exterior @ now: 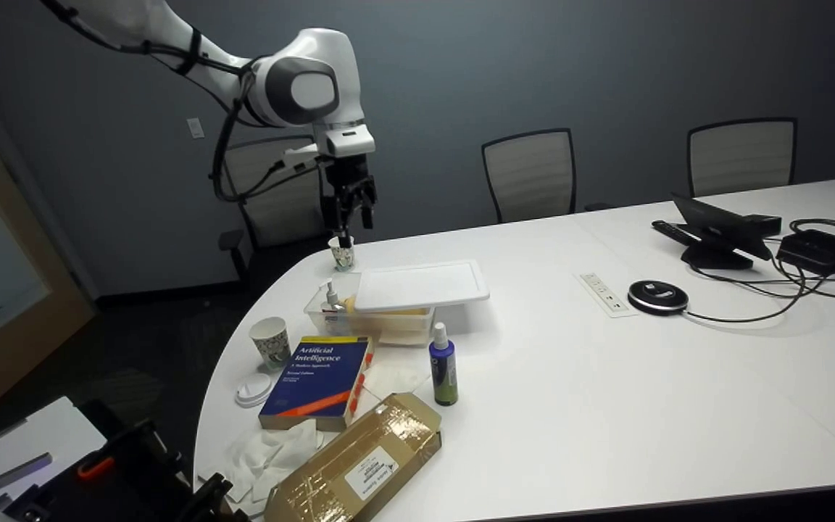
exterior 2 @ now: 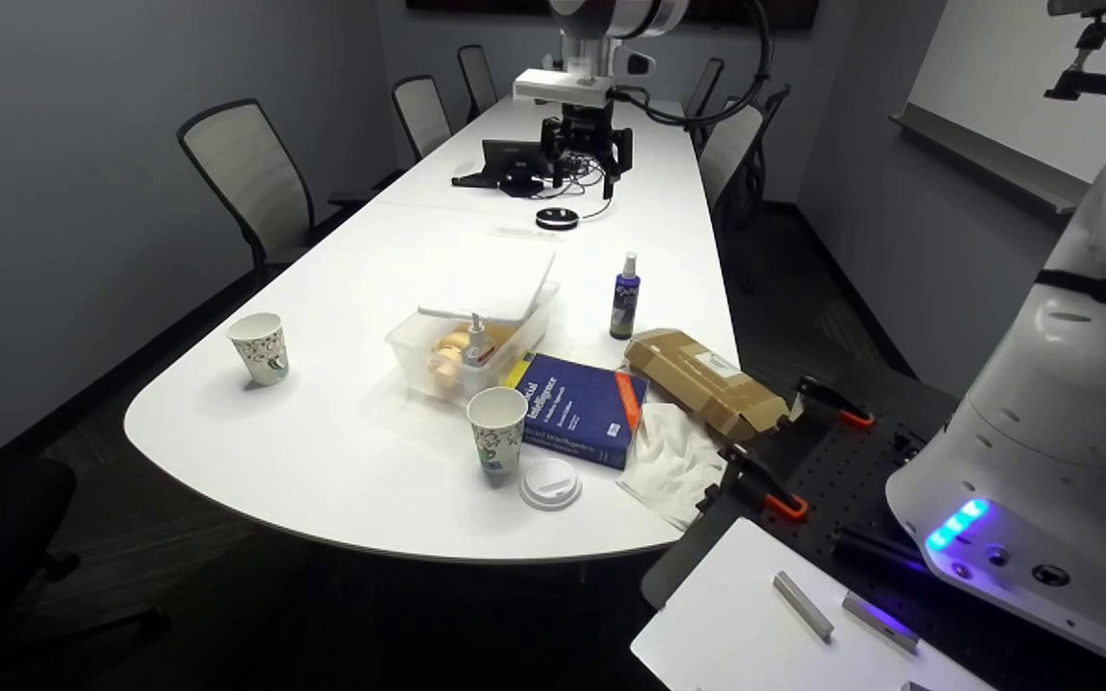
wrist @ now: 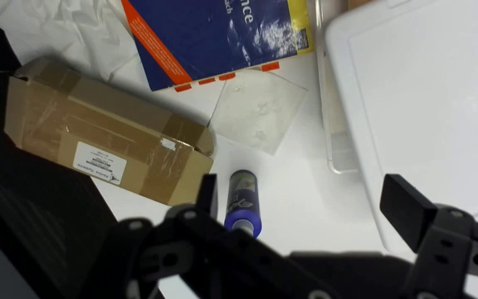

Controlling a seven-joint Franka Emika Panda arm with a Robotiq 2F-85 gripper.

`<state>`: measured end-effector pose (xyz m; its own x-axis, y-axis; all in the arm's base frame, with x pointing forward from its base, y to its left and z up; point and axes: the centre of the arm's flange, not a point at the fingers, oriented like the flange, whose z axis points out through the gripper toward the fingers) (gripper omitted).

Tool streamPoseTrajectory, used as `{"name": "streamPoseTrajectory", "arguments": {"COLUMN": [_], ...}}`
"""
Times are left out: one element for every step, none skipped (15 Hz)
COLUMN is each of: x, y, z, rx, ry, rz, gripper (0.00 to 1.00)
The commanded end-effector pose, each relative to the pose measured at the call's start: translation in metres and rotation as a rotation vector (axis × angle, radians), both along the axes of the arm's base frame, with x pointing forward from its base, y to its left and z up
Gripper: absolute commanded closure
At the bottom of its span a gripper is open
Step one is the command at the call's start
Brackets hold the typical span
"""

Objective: Move the spray bottle and place it to the right of the book next to the box

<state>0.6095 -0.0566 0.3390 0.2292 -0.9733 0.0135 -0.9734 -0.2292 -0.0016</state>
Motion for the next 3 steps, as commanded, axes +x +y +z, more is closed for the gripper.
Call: {"name": "streamPoseTrajectory", "arguments": {"x": [-0.021, -0.021, -0.022], "y": [0.034, 0.042, 0.048], "z": [0.019, 0.019, 0.020], "rx": [0.012, 0.017, 0.022], "ry": [-0.002, -0.007, -0.007], "rz": [0.046, 0.061, 0.074], "gripper": [0.00, 0.00, 0.00]}}
